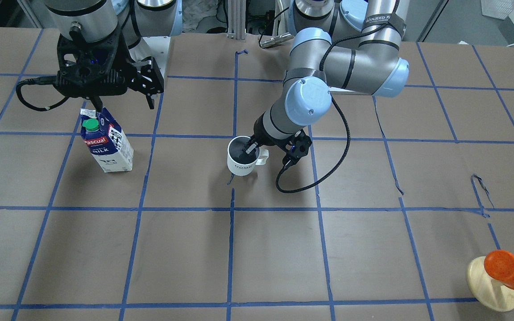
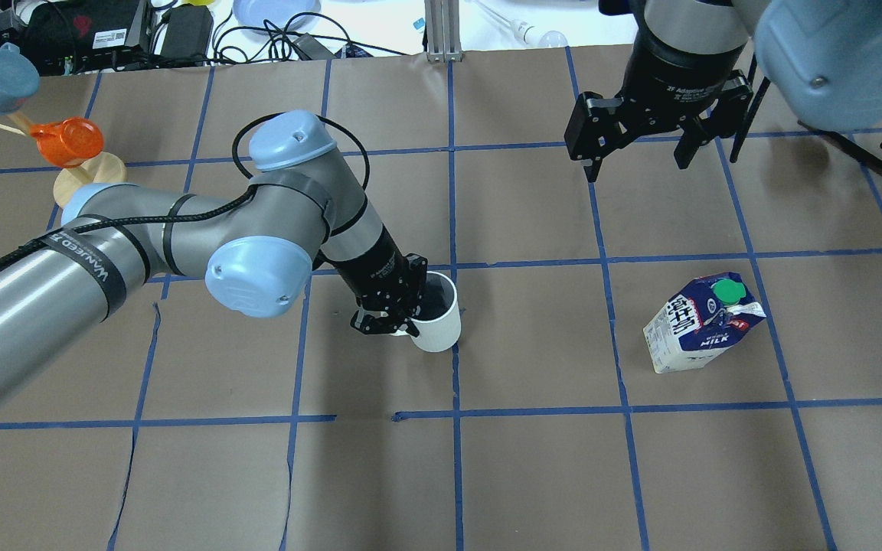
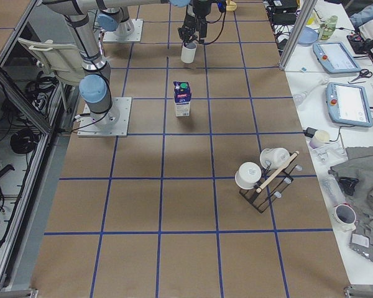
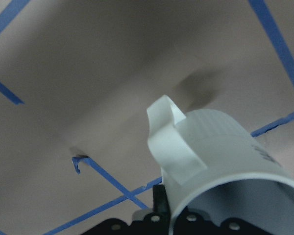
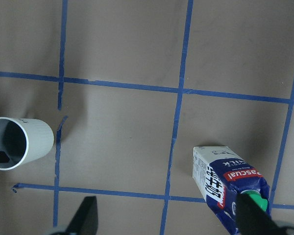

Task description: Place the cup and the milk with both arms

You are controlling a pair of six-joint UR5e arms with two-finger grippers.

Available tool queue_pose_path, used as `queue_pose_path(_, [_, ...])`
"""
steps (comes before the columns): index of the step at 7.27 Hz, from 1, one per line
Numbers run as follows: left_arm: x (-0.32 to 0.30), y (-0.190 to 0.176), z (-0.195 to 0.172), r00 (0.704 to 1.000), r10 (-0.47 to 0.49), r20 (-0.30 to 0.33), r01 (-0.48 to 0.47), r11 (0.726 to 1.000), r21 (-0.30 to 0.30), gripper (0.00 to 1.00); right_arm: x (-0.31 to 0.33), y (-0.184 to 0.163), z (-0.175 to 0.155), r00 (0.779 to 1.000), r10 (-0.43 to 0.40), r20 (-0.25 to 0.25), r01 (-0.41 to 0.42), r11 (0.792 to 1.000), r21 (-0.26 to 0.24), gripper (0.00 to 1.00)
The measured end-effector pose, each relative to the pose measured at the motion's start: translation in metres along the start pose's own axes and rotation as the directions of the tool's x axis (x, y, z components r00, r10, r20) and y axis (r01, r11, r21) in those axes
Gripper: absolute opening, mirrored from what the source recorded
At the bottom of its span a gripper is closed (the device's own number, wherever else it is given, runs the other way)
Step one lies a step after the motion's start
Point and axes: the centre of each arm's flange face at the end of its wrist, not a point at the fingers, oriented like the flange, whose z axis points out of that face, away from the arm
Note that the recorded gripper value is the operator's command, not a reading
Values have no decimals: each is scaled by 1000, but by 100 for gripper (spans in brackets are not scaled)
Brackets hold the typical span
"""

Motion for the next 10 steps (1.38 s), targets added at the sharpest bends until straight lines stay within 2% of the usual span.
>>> queue_pose_path(3, [0, 9, 19, 1000, 18, 10, -18, 1000, 4, 0, 0, -1, 0, 1000, 0, -2, 0, 1000, 4, 100])
queue_pose_path(4, [2, 6, 22, 1000, 22, 6, -22, 1000, 6, 20, 1, -2, 0, 1000, 1, -4, -1, 1000, 5, 100])
queue_pose_path(5, [4, 5, 25, 1000, 25, 6, -25, 1000, 8, 67, 1, -2, 0, 1000, 1, -6, -1, 1000, 5, 100])
queue_pose_path(6, [5, 3, 27, 1000, 25, 6, -26, 1000, 9, 98, 1, -2, 1, 1000, 1, -6, -1, 1000, 5, 100])
queue_pose_path(10, [7, 7, 7, 998, 48, -28, -47, 998, 37, 100, 0, -3, 2, 1000, 1, -1, -1, 1000, 3, 100])
